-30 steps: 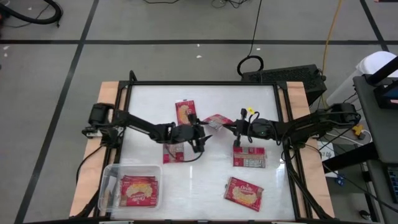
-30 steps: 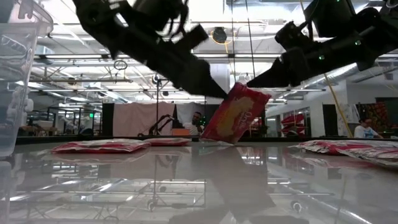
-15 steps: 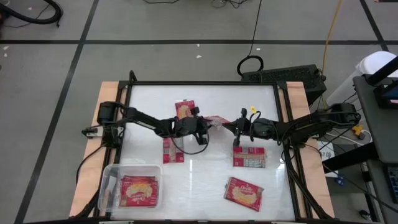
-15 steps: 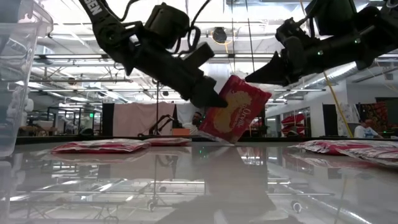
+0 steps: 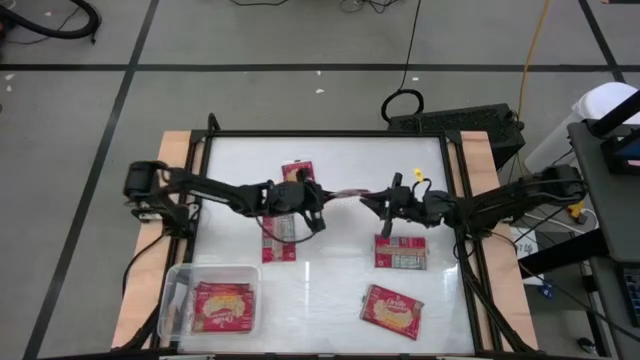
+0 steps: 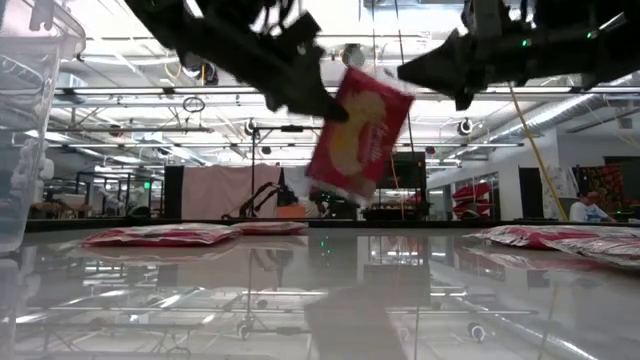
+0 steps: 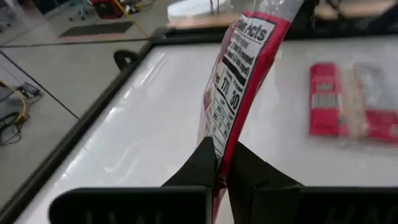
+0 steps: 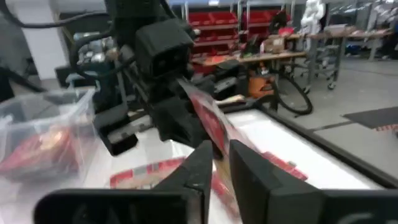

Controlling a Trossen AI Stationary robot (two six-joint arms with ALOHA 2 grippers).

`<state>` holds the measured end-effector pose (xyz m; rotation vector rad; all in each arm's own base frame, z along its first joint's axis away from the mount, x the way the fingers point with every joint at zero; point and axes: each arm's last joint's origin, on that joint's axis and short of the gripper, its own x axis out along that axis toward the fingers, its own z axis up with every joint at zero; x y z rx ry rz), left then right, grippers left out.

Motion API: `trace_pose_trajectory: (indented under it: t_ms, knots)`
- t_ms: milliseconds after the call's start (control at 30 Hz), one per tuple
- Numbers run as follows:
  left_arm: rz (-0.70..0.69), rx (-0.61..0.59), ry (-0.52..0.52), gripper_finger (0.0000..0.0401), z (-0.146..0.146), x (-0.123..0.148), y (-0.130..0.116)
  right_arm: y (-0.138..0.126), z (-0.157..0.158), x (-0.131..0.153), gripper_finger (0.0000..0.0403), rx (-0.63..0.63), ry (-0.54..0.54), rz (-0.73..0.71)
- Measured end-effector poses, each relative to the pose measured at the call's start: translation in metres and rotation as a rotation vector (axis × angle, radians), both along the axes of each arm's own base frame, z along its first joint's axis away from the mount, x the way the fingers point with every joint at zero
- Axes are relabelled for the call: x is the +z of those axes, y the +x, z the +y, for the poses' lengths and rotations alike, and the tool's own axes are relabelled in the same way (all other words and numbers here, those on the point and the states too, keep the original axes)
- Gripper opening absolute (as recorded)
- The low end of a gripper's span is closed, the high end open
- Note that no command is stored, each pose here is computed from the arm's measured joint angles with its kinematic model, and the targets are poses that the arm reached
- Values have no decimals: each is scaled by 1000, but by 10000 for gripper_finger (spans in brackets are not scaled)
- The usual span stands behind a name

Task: Sort popcorn bags into baskets
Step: Put the popcorn bag into the transparent bin

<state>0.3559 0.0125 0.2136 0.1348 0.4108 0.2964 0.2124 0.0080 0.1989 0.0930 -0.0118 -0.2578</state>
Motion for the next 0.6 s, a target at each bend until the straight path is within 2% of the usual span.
trace_pose_trajectory:
  t_ms: [133,233,433,600]
  knots:
    - [-12,14,-32,20,-1,24,-24,-7,3,11,78,-29,6,-48]
    - [-89,20,-55,18,-1,32,-45,-9,4,11,96,-23,26,-44]
    - [-436,-58,-122,22,-5,29,-73,-3,7,-1,124,-14,105,5]
    - [-612,-92,-148,24,-9,14,-87,8,9,-11,147,-8,142,-29]
